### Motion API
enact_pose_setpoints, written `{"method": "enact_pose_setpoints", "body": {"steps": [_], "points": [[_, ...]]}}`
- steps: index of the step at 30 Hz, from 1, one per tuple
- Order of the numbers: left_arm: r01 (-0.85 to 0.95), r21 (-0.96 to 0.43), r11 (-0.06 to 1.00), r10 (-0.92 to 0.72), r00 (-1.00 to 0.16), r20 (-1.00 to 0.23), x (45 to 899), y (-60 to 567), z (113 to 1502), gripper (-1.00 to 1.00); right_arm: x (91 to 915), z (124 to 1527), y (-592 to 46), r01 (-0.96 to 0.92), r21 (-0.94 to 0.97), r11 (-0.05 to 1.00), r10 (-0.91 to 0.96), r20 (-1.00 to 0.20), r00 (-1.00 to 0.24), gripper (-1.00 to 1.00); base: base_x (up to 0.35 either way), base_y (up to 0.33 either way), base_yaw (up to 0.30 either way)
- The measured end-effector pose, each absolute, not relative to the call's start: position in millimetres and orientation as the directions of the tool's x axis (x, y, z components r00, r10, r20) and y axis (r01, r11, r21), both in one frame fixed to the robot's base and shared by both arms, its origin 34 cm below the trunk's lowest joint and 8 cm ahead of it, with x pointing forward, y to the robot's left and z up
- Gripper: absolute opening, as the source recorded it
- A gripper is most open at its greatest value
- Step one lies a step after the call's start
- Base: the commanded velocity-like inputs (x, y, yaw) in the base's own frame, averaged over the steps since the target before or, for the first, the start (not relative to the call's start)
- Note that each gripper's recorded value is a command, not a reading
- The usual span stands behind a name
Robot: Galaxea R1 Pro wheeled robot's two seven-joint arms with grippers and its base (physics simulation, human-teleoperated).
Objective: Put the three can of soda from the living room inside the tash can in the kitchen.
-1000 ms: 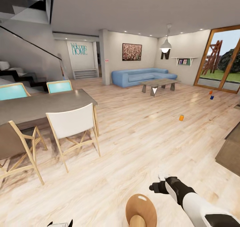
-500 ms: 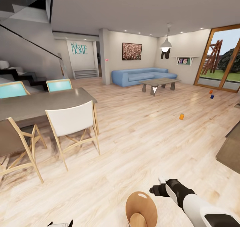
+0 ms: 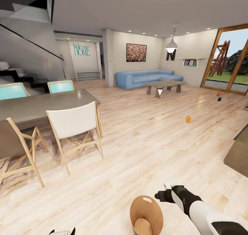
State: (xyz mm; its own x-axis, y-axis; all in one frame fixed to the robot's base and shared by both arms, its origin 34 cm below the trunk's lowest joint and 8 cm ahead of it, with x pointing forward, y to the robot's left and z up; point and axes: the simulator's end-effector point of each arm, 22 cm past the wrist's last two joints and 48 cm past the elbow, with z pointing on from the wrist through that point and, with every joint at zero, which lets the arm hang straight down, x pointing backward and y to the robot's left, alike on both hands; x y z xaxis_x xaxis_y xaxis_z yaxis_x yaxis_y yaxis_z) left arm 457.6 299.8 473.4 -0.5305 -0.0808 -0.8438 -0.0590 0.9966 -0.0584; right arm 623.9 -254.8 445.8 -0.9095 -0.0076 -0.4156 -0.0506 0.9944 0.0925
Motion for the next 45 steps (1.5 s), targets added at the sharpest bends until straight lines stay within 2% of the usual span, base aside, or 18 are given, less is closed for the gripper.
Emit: {"method": "enact_pose_setpoints", "body": {"steps": [45], "points": [[-0.056, -0.059, 0.997, -0.08, -0.527, -0.846, 438, 299, 378, 1.0, 609, 352, -253, -0.058, 0.089, 0.994, -0.012, -0.443, -0.896, 1.0, 0.0, 0.0, 0.0]]}}
